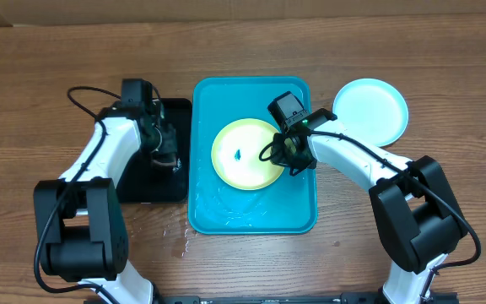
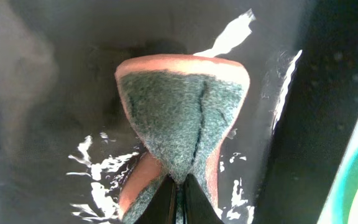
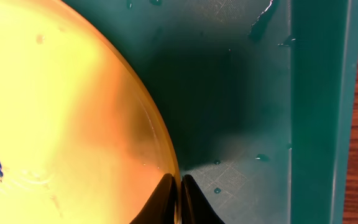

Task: Clean dirty plates on tray and stack at the side
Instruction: 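Lower the left gripper to the black tray and grasp the sponge, then lift the sponge with the left gripper and bring it over the yellow plate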

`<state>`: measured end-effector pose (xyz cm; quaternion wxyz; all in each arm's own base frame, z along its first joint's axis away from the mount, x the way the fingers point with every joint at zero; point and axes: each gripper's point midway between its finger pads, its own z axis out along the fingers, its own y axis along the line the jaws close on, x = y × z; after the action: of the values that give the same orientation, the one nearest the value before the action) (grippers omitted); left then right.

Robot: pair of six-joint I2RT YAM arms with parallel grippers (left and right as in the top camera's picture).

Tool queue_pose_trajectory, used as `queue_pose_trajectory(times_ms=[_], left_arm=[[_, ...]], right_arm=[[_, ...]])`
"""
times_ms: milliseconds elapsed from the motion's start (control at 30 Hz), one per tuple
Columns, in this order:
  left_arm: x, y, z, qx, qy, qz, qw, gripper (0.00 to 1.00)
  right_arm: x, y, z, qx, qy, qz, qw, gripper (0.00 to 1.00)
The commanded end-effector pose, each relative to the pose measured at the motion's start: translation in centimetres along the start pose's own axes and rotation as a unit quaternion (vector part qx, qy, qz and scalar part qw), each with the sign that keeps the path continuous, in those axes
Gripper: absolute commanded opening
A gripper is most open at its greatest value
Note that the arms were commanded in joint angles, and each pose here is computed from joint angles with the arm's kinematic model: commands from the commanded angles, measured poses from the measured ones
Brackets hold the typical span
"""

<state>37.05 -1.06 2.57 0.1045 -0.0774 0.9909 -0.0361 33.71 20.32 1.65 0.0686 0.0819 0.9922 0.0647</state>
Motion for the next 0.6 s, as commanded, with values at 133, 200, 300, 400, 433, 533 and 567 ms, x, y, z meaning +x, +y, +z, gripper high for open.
queue_pose_trajectory(times_ms=[133, 200, 300, 400, 433, 533, 567], left_arm=[[0.55, -0.85, 0.47, 0.017, 0.003, 0.034, 0.999, 0.30], [0.61, -0.82, 0.48, 0.016, 0.004, 0.034, 0.999, 0.37], [0.59, -0.57, 0.48, 0.009, 0.004, 0.034, 0.999, 0.36], [0.63, -0.57, 0.51, 0.009, 0.004, 0.034, 0.999, 0.34], [0.69, -0.53, 0.55, 0.008, 0.005, 0.034, 0.999, 0.34], [0.85, -0.28, 0.75, 0.002, 0.005, 0.034, 0.999, 0.33], [0.89, -0.07, 0.79, -0.004, 0.005, 0.034, 0.999, 0.30]], right_arm=[[-0.33, 0.03, -0.08, 0.004, -0.006, 0.000, 1.000, 0.07], [-0.33, 0.03, -0.08, 0.004, -0.006, 0.000, 1.000, 0.07], [-0.35, 0.00, -0.08, 0.004, -0.007, 0.000, 1.000, 0.07], [-0.36, -0.01, -0.08, 0.005, -0.007, 0.000, 1.000, 0.07], [-0.36, -0.01, -0.08, 0.005, -0.007, 0.000, 1.000, 0.07], [-0.36, -0.01, -0.08, 0.005, -0.007, 0.000, 1.000, 0.07], [-0.36, -0.01, -0.08, 0.005, -0.007, 0.000, 1.000, 0.07]])
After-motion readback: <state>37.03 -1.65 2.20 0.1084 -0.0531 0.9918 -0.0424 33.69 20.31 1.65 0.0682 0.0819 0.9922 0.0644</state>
